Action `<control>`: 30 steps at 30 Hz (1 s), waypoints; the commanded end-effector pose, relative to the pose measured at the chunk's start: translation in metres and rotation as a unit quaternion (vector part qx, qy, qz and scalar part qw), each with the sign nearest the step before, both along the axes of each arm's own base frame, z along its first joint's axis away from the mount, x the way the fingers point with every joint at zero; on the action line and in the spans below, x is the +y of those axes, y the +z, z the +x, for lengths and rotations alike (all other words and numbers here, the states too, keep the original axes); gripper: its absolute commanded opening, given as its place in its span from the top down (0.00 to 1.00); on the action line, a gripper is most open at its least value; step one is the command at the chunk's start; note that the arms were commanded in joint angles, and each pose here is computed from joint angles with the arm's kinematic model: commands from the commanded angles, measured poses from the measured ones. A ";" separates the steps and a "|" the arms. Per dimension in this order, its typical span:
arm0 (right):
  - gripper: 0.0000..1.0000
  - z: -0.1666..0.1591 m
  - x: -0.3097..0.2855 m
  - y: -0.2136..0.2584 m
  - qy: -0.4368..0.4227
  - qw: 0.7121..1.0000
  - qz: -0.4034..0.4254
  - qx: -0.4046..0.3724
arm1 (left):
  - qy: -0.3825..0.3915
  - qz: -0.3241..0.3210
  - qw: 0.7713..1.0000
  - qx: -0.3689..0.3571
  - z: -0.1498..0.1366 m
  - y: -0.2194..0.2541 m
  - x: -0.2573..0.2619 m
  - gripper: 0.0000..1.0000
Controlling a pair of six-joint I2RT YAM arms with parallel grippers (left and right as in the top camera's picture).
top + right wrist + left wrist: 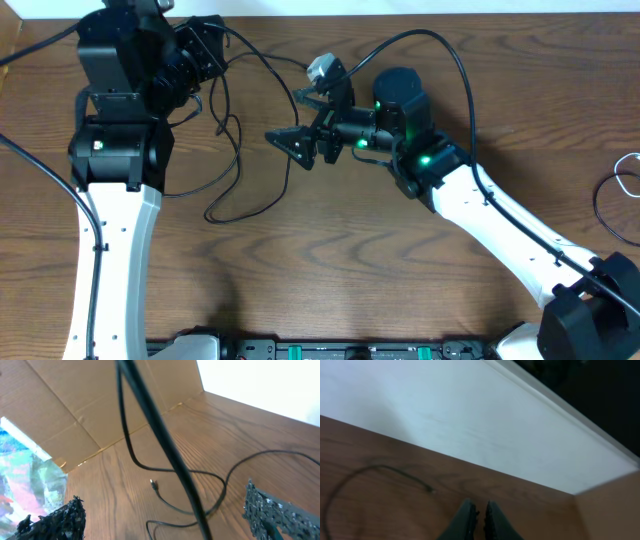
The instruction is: Untangle cables
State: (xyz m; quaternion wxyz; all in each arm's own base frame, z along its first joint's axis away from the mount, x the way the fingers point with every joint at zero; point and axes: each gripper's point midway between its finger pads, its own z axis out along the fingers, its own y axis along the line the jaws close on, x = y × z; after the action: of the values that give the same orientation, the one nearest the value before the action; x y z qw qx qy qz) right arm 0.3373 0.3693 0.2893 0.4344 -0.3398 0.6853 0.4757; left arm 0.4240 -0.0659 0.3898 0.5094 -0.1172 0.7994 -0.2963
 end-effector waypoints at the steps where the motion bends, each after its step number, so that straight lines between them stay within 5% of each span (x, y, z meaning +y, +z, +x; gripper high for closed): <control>1: 0.01 -0.006 0.013 -0.005 0.013 1.000 -0.005 -0.020 | -0.065 -0.074 0.995 0.004 -0.016 0.019 -0.026 0.93; 14: 0.01 -0.009 0.039 0.001 -0.003 0.998 0.013 -0.056 | -0.110 -0.160 0.980 0.041 -0.029 0.027 -0.065 0.93; 17: 0.20 -0.006 0.038 0.000 -0.016 0.998 0.012 -0.054 | -0.112 -0.159 0.980 0.031 -0.028 0.031 -0.066 0.93; 21: 0.99 0.000 0.034 -0.003 -0.029 0.998 0.006 -0.048 | -0.111 -0.166 0.979 0.033 -0.028 0.032 -0.067 0.92; 25: 0.99 -0.001 0.034 -0.006 -0.030 0.999 0.002 -0.040 | -0.077 -0.161 0.984 0.028 -0.021 0.031 -0.054 0.92; 28: 0.99 0.002 0.031 -0.007 -0.034 0.999 0.002 -0.035 | -0.022 -0.147 0.989 0.021 -0.011 0.027 -0.029 0.74; 30: 0.99 0.008 0.026 -0.007 -0.042 0.999 0.004 -0.028 | 0.010 -0.128 0.992 0.014 -0.005 0.024 -0.012 0.34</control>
State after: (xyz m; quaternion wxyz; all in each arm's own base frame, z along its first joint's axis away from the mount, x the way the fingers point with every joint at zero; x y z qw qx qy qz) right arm 0.3354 0.4019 0.2865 0.4771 -0.3386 0.6724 0.4535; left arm 0.4122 -0.1088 0.4033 0.4346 -0.1623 0.7725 -0.4336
